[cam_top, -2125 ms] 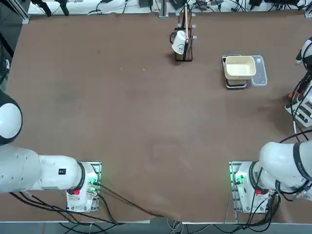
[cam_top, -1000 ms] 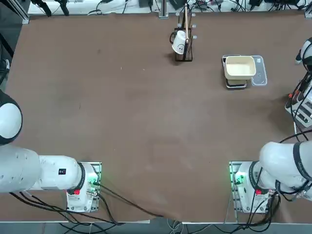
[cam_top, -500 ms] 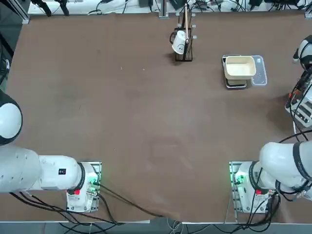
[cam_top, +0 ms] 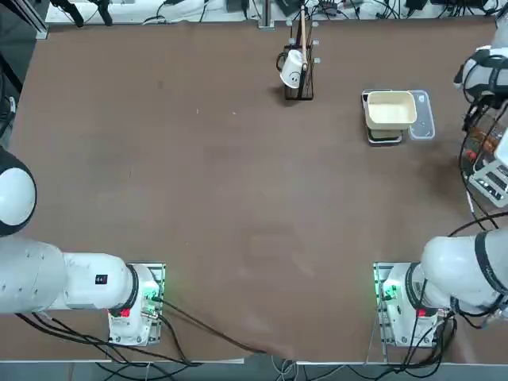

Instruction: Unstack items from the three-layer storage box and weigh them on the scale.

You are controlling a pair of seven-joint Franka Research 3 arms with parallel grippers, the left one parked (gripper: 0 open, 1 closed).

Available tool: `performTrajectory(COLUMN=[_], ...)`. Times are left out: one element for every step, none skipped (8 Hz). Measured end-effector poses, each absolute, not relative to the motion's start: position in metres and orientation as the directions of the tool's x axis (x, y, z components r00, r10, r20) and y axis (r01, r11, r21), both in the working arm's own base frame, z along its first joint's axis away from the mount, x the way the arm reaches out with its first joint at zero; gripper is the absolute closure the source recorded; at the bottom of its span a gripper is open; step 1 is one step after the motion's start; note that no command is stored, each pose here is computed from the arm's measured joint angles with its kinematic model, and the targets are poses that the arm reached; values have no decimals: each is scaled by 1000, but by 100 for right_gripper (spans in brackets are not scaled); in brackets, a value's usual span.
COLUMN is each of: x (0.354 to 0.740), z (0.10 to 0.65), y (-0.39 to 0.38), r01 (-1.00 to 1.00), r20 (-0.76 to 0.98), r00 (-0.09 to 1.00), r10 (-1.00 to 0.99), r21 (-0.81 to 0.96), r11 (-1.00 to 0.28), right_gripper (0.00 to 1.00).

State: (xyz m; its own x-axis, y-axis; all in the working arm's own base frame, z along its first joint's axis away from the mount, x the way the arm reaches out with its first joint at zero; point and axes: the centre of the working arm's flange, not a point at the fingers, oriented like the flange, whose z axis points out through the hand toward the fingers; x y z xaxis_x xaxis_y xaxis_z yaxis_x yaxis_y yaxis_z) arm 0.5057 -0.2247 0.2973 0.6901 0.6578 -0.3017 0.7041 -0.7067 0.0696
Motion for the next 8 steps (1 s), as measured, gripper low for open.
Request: performTrajectory(x=[514,519,520,521,521,523,528,533], z=[297,296,296,296,296,297,300,305], y=[-216,-214,-216,-217,-217,-214,-209,-206], r01=[705,703,697,693,666,622,588,571], r20=[-293,-289,-286,-285,-270,-223,-179,-151], r00=[691,693,699,703,729,769,798,814], r10=[661,660,656,652,630,599,575,561], r21=[72,69,67,66,63,46,30,30], r11=[-705,-708,-714,-718,-743,-781,-808,-820], right_gripper=[87,87,87,89,83,67,46,28])
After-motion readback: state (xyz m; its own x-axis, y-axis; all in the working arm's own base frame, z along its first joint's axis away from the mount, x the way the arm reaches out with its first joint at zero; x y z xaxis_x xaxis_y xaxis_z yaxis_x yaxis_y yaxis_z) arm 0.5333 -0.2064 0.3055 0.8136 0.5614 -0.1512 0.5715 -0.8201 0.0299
